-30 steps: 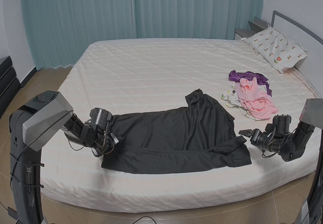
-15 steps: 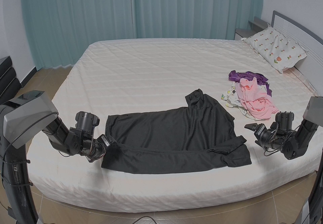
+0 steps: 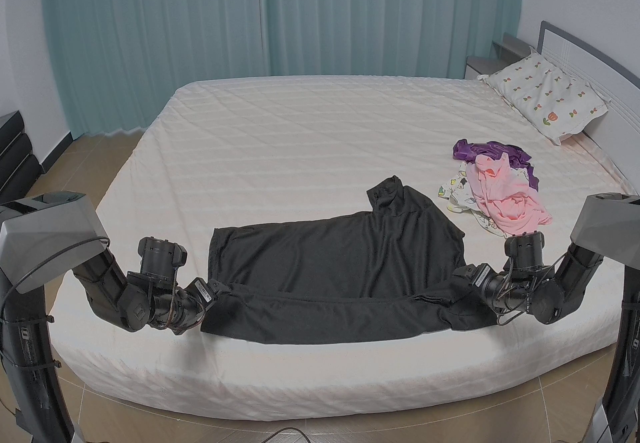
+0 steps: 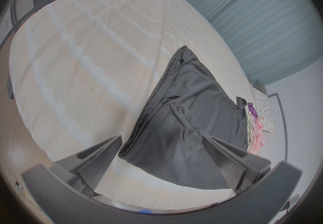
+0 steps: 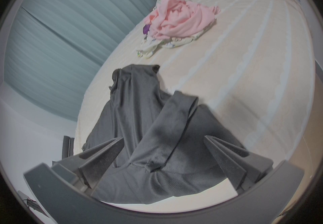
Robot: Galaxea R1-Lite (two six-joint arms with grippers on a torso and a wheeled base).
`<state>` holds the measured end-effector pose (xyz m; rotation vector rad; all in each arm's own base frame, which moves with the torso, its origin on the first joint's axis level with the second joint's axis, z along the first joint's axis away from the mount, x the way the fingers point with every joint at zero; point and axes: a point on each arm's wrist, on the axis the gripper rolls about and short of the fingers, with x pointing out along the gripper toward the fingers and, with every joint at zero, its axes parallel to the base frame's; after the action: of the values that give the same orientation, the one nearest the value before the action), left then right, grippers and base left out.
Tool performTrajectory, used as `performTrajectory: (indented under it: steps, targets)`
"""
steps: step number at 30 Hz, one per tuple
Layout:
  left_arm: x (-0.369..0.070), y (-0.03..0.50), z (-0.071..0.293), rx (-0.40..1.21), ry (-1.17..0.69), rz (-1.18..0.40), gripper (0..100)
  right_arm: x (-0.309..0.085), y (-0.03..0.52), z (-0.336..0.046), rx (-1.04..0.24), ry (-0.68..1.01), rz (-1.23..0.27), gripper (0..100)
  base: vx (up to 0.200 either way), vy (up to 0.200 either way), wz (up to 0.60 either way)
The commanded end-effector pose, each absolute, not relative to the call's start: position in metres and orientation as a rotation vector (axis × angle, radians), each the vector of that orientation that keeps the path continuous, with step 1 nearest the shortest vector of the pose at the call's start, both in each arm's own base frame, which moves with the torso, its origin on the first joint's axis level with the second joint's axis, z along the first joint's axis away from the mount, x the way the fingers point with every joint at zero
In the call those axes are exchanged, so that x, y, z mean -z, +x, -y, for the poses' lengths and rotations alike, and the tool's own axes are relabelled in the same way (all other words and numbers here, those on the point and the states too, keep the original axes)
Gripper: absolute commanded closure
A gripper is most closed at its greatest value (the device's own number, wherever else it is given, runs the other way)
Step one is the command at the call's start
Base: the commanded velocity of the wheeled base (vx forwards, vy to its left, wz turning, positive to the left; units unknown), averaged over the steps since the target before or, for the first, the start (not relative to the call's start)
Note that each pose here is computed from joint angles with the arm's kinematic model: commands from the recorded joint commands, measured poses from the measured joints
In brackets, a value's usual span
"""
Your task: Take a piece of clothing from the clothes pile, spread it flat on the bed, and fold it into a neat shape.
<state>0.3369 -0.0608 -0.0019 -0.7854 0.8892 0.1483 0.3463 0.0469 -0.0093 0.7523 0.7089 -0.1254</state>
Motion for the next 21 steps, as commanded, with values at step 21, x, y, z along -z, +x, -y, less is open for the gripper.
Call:
performTrajectory:
  steps: [21]
  targets:
    - [0.005,0.336,0.061,-0.147,-0.792,-0.886,0,0.031,0.377,-0.058,0.178,0.760,-0.695,0,0.000,0.000,0.00]
